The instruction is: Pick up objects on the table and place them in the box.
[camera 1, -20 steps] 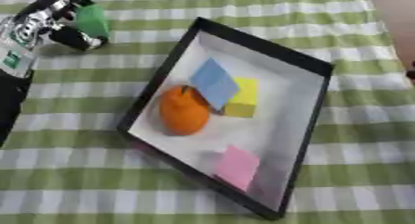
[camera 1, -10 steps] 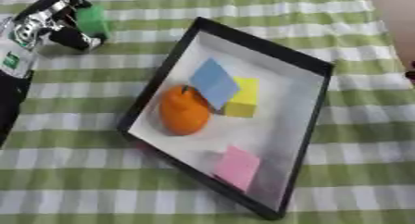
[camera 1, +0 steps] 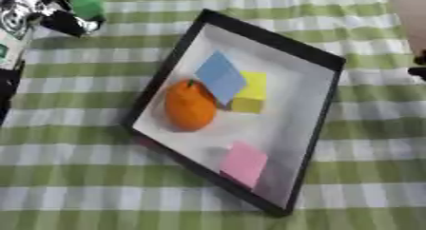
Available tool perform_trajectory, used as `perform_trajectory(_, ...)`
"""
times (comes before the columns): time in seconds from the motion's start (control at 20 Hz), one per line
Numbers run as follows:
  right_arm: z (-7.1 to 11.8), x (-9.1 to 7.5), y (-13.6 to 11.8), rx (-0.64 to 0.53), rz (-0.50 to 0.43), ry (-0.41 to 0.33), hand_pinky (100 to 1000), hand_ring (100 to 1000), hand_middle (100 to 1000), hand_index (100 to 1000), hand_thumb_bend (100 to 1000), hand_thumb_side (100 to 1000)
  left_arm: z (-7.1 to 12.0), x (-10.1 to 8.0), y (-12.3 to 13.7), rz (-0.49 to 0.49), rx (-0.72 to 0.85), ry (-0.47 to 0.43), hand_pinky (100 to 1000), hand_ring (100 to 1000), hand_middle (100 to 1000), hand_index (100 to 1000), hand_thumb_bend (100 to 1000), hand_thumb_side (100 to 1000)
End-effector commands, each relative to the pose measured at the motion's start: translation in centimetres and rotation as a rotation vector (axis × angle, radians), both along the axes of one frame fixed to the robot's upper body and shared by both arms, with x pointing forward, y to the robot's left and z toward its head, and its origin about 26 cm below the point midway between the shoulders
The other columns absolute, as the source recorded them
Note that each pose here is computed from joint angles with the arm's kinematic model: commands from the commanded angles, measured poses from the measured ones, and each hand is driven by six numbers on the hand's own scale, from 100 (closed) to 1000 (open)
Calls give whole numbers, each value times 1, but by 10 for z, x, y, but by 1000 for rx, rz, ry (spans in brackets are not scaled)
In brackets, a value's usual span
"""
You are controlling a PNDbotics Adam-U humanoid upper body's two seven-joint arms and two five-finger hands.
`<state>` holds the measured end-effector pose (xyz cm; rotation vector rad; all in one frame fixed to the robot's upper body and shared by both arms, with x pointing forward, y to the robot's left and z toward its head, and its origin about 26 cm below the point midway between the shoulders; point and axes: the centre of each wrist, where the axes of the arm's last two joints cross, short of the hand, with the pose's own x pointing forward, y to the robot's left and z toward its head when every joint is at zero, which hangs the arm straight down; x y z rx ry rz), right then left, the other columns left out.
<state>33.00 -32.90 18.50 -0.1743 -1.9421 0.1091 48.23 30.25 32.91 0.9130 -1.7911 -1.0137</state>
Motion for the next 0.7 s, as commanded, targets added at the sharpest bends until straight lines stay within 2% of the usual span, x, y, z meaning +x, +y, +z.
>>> perform_trajectory(0.05,8,-3,-8,-23,-18,-17,959,741,690,721,106,487,33,-19,-22,-95,59,-107,684,596,537,614,100,100)
perform_trajectory(0.25,5,-3,-9,-16,-21,-6,959,741,690,721,109,483,37,-40,-56,-232,153,-101,683,602,542,617,114,100)
perform_trajectory(0.4,5,-3,-9,-12,-18,-2,960,741,690,721,135,479,27,-51,-78,-319,187,-55,679,618,546,621,121,100)
perform_trajectory(0.5,4,-3,-10,-1,-15,2,960,741,690,722,109,473,20,-59,-91,-369,195,-37,679,619,548,623,123,100)
perform_trajectory(0.7,1,-4,-10,5,-19,15,960,742,691,722,109,469,7,-80,-120,-469,199,-49,679,619,551,626,131,100)
